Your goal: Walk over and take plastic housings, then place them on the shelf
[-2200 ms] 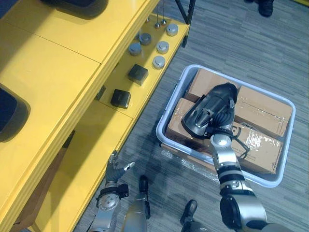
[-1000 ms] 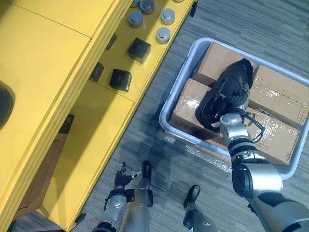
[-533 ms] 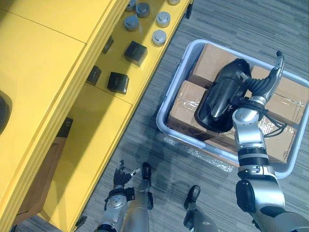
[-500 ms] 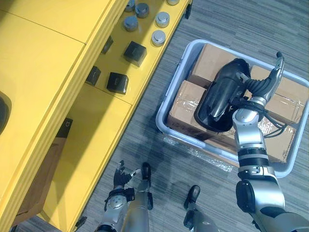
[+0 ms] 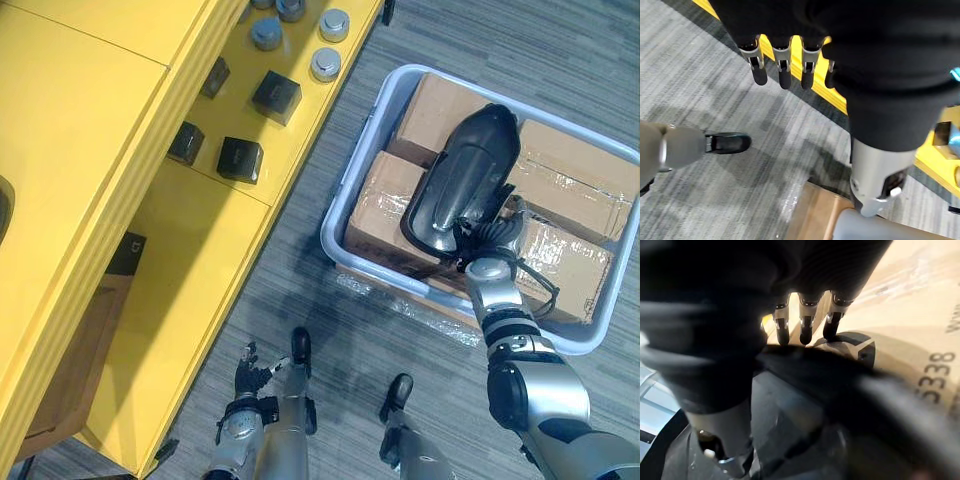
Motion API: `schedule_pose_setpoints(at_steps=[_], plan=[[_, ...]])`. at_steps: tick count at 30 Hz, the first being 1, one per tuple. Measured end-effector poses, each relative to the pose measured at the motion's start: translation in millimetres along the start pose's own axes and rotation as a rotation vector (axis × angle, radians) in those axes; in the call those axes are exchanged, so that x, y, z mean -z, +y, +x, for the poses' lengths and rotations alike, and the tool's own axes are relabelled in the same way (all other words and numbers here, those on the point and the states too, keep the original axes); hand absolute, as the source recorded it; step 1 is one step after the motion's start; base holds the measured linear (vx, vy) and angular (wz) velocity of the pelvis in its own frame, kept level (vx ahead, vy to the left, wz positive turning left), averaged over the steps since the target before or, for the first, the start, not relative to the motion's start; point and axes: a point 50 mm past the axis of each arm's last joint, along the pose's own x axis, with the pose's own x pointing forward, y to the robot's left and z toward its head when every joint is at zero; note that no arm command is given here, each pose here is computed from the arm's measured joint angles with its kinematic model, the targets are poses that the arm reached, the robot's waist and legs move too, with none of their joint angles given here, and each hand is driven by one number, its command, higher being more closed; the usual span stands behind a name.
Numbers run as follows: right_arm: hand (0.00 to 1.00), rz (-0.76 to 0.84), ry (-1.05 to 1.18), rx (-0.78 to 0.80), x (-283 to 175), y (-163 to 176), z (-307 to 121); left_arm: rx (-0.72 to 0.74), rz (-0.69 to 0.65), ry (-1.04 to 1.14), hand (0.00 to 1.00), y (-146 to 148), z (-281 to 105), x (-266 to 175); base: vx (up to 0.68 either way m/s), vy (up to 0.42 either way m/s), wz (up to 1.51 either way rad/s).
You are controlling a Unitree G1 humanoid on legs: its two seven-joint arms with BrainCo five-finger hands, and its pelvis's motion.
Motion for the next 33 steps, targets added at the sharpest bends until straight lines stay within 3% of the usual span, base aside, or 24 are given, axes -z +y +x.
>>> schedule_pose_setpoints(at_steps=[9, 18, 26, 33], plan=[[1.0, -0.031, 0.066, -0.013, 5, -33, 22, 0.029, -0.028, -0.031, 0.0, -4, 3, -11, 0.01, -0.007, 0.03], [1.0, -0.306, -0.052, -0.073, 26, -37, 14, 0.11, -0.312, -0.525, 0.0, -8, -22, -129, 0.03, -0.003, 0.05], [1.0, -0.495, -0.238, -0.143, 23, -30, -2, 0.313, -0.422, -0.6, 0.0, -44, -9, -189, -0.02, 0.015, -0.06], [1.0, -0.478, -0.368, -0.211, -1, -6, -19, 0.377, -0.485, -0.501, 0.0, -70, 20, -228, -0.02, 0.002, -0.16]])
